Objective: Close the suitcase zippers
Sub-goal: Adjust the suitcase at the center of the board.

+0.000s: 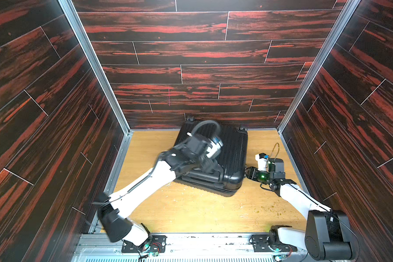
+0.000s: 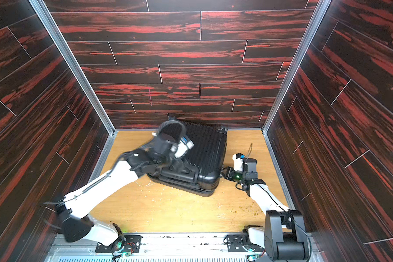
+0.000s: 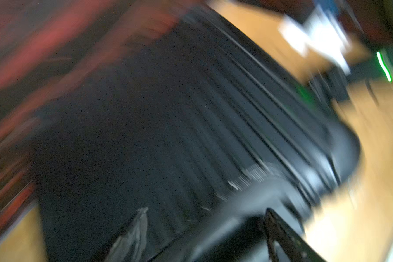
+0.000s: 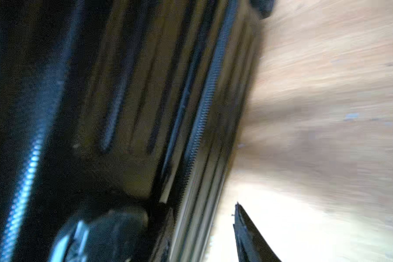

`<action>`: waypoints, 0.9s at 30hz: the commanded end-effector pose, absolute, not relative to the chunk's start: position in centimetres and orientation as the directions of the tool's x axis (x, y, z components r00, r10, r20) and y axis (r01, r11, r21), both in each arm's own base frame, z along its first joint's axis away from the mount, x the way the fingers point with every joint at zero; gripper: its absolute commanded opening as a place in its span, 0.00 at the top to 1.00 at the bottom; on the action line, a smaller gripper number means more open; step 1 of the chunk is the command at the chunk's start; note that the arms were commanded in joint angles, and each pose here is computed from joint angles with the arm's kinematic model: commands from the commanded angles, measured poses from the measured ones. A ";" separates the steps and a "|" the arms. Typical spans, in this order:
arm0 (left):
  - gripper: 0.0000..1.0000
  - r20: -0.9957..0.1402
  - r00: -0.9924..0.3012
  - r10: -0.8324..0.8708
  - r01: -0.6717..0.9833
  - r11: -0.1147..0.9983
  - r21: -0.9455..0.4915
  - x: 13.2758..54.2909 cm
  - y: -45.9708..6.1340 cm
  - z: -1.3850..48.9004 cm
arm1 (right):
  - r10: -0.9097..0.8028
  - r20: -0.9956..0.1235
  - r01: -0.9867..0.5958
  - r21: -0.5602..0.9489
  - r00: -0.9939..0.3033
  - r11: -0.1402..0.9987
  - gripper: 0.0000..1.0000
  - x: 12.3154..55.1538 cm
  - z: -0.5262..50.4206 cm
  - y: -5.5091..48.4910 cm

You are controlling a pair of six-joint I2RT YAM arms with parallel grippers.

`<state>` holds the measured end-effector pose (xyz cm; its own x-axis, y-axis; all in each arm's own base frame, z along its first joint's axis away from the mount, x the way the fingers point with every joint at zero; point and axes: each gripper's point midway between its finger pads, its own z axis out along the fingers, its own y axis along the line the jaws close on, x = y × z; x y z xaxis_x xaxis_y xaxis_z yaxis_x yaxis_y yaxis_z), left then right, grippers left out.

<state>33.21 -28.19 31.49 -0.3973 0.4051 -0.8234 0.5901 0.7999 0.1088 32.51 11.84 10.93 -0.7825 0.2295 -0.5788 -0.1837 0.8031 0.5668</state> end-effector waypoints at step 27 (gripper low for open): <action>0.23 -0.239 -0.596 -0.767 -0.595 0.621 -0.509 32.9 -17.7 19.4 | 0.087 -0.678 -0.354 0.484 -0.730 0.801 0.54 31.9 14.3 19.5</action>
